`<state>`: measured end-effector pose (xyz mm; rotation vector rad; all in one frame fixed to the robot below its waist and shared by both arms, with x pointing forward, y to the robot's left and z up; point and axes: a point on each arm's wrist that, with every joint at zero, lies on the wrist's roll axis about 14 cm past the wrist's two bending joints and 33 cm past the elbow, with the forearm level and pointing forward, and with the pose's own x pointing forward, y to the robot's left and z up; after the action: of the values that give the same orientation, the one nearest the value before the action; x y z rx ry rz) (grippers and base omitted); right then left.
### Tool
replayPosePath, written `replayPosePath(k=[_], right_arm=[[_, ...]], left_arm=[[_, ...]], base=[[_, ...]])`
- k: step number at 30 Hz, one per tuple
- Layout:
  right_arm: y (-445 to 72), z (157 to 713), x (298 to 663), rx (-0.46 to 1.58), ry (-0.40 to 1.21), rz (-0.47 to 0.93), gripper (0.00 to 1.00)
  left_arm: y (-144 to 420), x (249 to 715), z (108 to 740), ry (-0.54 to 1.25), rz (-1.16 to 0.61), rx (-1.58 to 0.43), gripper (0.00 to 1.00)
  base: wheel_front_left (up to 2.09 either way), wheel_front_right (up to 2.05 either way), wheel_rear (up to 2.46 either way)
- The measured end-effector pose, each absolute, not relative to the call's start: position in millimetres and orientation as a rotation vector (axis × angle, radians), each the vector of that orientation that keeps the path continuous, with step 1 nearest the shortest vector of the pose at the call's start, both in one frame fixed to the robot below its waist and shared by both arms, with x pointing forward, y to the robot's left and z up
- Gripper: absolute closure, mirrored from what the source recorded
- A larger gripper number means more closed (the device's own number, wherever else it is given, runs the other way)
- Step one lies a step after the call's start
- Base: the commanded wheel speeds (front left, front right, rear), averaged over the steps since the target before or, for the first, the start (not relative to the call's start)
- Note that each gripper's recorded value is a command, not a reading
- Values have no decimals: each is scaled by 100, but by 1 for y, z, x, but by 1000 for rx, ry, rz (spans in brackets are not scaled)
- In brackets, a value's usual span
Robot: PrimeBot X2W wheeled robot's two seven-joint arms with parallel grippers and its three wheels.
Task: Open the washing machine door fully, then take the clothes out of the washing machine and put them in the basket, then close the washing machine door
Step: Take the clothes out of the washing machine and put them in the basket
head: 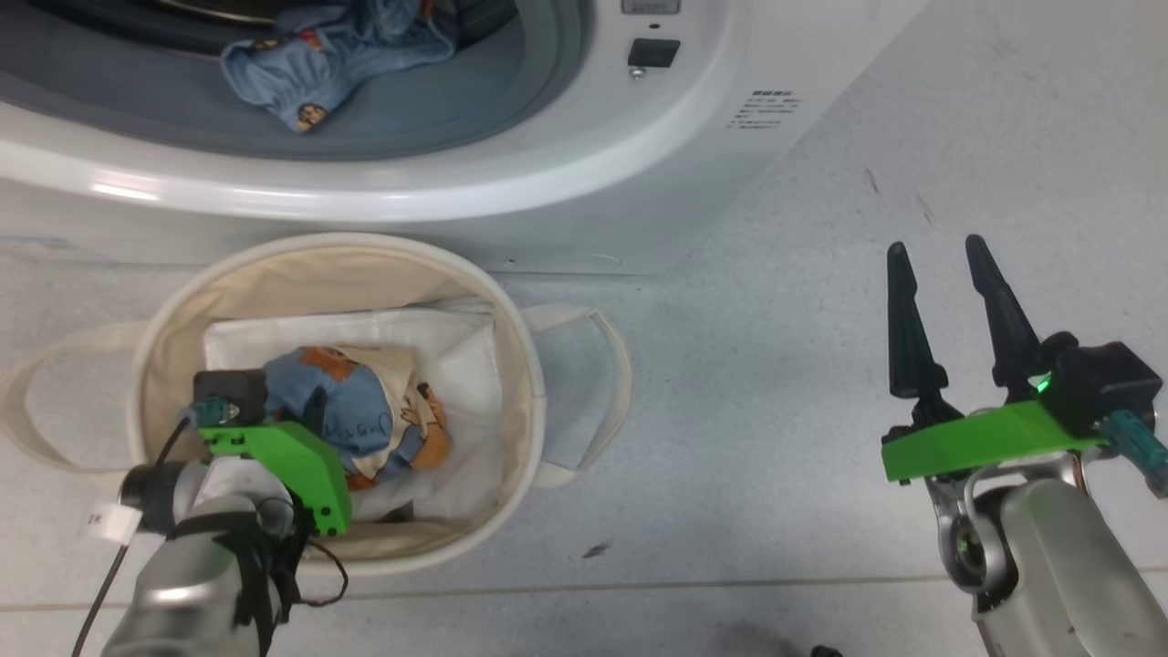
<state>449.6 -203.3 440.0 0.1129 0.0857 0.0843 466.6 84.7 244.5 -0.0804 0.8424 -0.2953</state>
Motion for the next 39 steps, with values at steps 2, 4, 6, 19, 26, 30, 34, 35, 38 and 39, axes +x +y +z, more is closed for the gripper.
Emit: replayPosePath(k=[2,4,6,19,26,30,34,35,38,39], right_arm=[[-205,438,452,110,89,79,0],[-207,439,452,110,86,72,0],[-207,442,452,107,79,71,0],[-193,471,442,125,18,102,0],[-175,485,424,144,-2,146,0],[-166,495,414,151,-25,169,0],[-163,504,403,152,-44,176,0],[-163,505,400,152,-47,176,0],[-164,509,391,154,-57,173,0],[-163,510,388,154,-60,173,0]], left_arm=[[83,469,242,827,-300,-87,80],[80,473,243,810,-310,-85,0],[80,474,246,800,-312,-87,0],[84,497,308,616,-304,-82,0],[100,520,387,362,-262,-111,0],[108,513,420,257,-255,-90,0],[113,504,458,135,-246,-65,0],[115,502,469,102,-237,-73,0],[121,489,486,46,-217,-85,0],[124,483,486,40,-207,-76,0]], base=[[0,0,0],[0,0,0],[0,0,0],[0,0,0],[0,0,0],[0,0,0],[0,0,0],[0,0,0],[0,0,0],[0,0,0]])
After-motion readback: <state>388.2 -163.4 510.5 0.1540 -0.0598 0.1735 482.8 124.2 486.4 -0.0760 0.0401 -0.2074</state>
